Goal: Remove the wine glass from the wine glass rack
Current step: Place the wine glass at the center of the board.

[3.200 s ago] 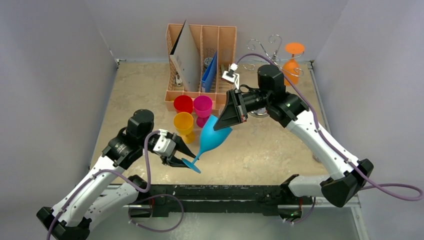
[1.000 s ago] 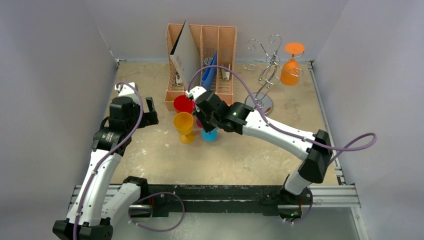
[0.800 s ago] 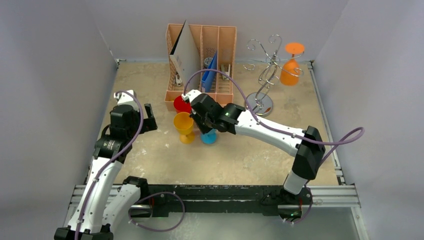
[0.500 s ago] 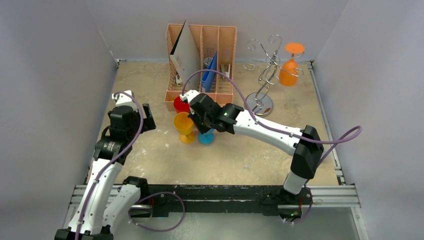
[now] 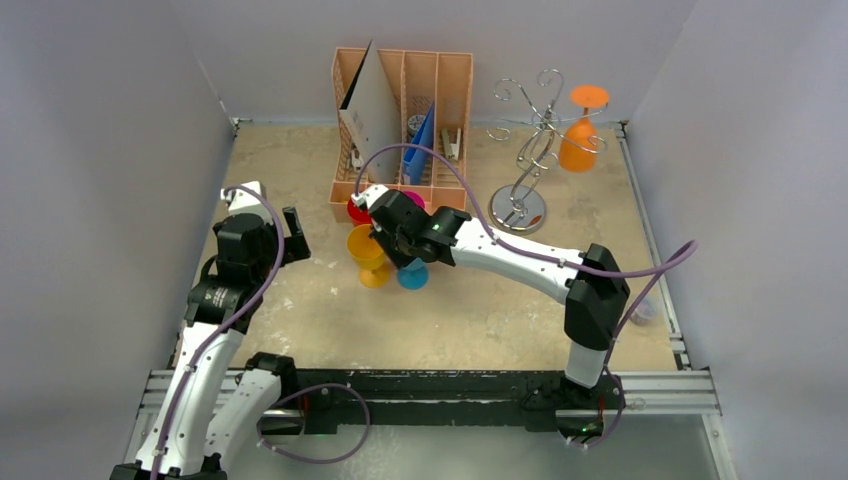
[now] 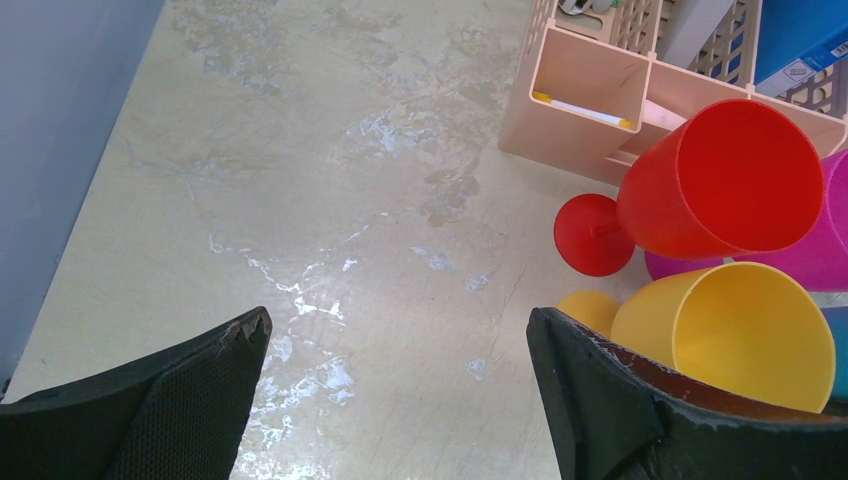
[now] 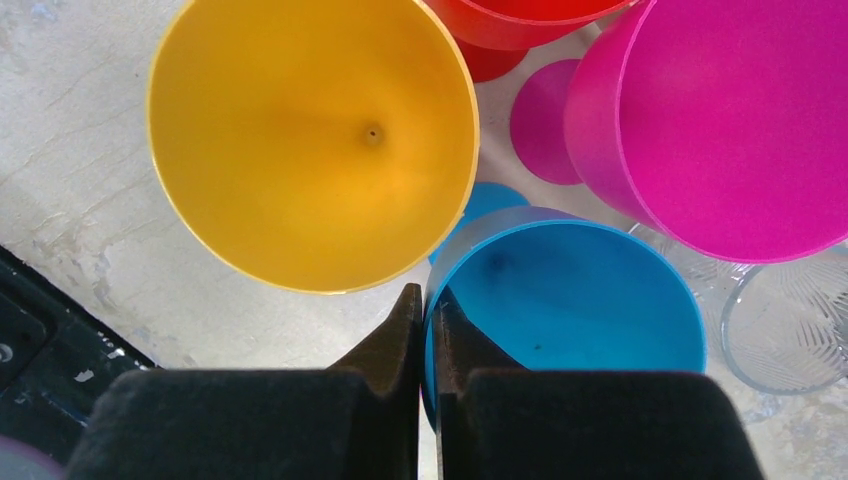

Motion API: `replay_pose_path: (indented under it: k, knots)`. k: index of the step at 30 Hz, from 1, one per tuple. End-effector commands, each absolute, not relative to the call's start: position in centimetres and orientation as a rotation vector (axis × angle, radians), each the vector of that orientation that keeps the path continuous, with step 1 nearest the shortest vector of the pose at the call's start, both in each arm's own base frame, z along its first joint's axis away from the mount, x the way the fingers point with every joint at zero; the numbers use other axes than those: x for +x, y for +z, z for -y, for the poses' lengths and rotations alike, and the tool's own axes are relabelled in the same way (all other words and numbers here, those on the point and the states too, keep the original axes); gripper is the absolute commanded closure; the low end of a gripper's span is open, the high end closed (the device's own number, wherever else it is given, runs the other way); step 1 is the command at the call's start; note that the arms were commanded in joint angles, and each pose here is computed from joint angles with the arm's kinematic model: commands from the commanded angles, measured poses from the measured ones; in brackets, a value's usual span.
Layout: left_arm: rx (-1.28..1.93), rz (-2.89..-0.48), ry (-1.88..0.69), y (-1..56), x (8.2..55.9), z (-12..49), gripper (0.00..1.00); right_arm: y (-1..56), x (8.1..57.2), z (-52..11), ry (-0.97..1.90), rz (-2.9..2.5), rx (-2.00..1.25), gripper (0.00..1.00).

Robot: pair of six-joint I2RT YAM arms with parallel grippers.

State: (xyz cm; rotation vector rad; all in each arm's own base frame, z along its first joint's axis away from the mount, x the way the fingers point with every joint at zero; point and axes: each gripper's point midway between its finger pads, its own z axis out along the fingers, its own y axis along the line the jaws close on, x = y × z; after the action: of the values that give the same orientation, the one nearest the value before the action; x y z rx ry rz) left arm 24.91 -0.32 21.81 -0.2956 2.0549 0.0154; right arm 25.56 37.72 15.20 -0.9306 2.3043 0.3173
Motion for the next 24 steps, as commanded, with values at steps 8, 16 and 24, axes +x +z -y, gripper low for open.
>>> replay_pose_path:
  k: [8,16,24]
  knots:
    - [-0.308,-2.021,0.001,22.39,25.31,0.31,0.03,17.88,26.74,-37.91,0.304,-2.208,-0.903,0.93]
    - [-0.295,-2.043,-0.023,21.95,25.46,0.82,0.03,18.03,26.70,-37.77,0.303,-2.204,-0.907,0.87]
    - [-0.293,-2.050,-0.025,21.85,25.47,0.88,0.03,18.36,26.72,-37.46,0.290,-2.204,-0.913,0.85]
